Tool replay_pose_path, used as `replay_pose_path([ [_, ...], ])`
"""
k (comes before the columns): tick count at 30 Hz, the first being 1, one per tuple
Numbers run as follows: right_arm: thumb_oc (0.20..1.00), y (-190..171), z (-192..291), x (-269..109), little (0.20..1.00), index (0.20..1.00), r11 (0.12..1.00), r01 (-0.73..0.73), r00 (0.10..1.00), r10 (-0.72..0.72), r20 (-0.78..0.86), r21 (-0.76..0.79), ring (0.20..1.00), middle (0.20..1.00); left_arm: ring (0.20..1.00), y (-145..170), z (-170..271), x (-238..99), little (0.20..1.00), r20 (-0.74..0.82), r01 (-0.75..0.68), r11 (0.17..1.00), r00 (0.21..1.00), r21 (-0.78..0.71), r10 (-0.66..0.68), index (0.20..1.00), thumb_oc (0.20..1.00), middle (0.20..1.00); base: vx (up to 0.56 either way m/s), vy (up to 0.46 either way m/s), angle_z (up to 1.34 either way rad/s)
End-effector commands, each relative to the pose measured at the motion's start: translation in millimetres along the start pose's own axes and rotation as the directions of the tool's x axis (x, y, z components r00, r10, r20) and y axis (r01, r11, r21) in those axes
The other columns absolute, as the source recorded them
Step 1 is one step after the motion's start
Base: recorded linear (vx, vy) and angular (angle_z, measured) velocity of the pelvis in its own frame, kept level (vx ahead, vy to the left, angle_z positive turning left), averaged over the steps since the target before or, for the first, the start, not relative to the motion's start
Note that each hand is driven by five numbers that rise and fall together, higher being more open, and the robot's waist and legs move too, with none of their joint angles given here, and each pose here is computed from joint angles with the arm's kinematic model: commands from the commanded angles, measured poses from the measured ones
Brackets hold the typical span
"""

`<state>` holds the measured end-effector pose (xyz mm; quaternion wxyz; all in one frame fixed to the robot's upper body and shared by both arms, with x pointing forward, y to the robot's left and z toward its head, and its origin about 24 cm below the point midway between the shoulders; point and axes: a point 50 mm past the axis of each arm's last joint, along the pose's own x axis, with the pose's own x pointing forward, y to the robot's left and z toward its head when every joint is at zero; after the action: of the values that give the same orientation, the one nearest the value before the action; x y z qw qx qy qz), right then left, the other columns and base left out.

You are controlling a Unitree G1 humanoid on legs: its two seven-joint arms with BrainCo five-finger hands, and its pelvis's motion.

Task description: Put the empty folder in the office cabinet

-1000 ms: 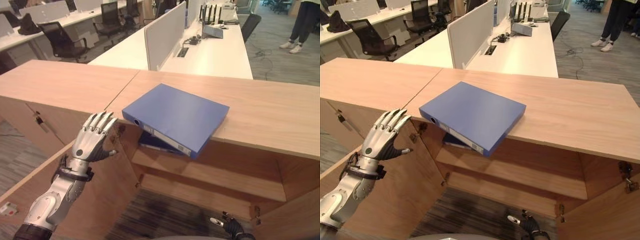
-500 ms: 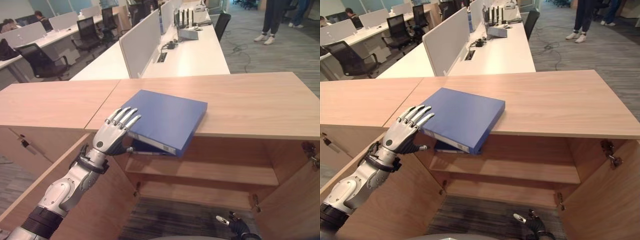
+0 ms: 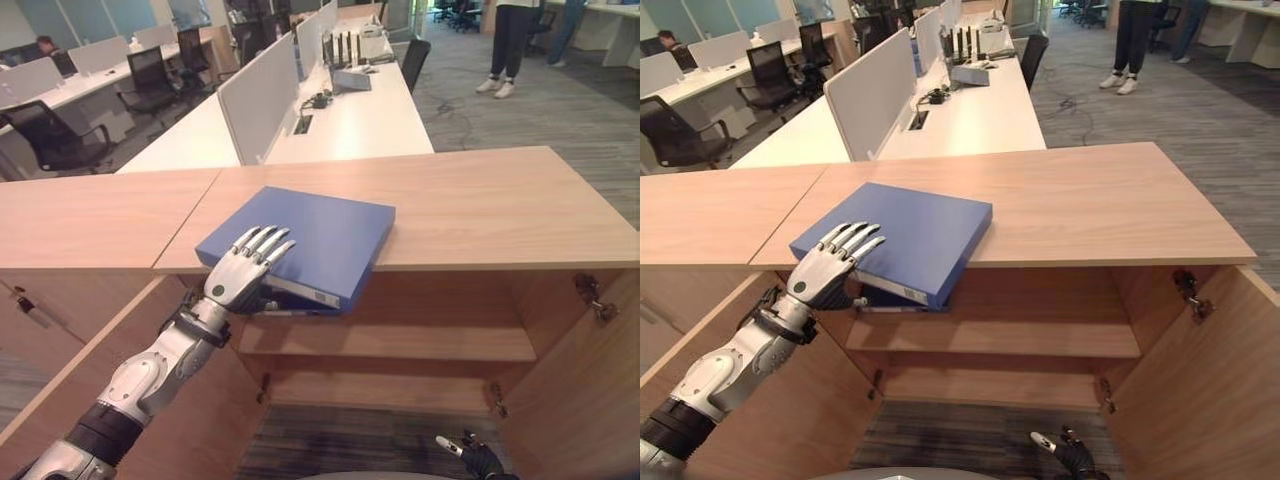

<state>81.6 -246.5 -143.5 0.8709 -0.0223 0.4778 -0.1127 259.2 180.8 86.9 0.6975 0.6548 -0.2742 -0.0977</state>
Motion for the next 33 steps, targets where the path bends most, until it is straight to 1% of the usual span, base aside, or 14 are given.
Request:
replay_pose_path([
  [1,1.0,-1.9,22.8,8.0,1.0,1.0,0.997,0.023,0.997,-0.028,0.071,0.074,1.0,1.0,1.0,27.6,-10.3,29.7,1.0,0.027,-0.103,0.993,0.994,0.06,0.102,1.0,1.0,1.0,0.0,0.002,-0.03],
  [20,1.0,-3.8,11.0,7.3,1.0,1.0,0.992,0.055,0.998,-0.057,0.015,0.111,1.0,1.0,1.0,13.3,-11.3,32.6,1.0,0.0,-0.049,0.997,0.999,0.062,0.049,1.0,1.0,1.0,0.0,-0.001,-0.02],
  [33,1.0,-6.5,7.7,7.3,1.0,1.0,0.991,0.073,0.997,-0.073,-0.006,0.111,1.0,1.0,1.0,22.0,-12.5,39.6,1.0,0.016,-0.071,0.993,0.997,0.091,0.07,1.0,1.0,1.0,0.0,0.0,0.0],
])
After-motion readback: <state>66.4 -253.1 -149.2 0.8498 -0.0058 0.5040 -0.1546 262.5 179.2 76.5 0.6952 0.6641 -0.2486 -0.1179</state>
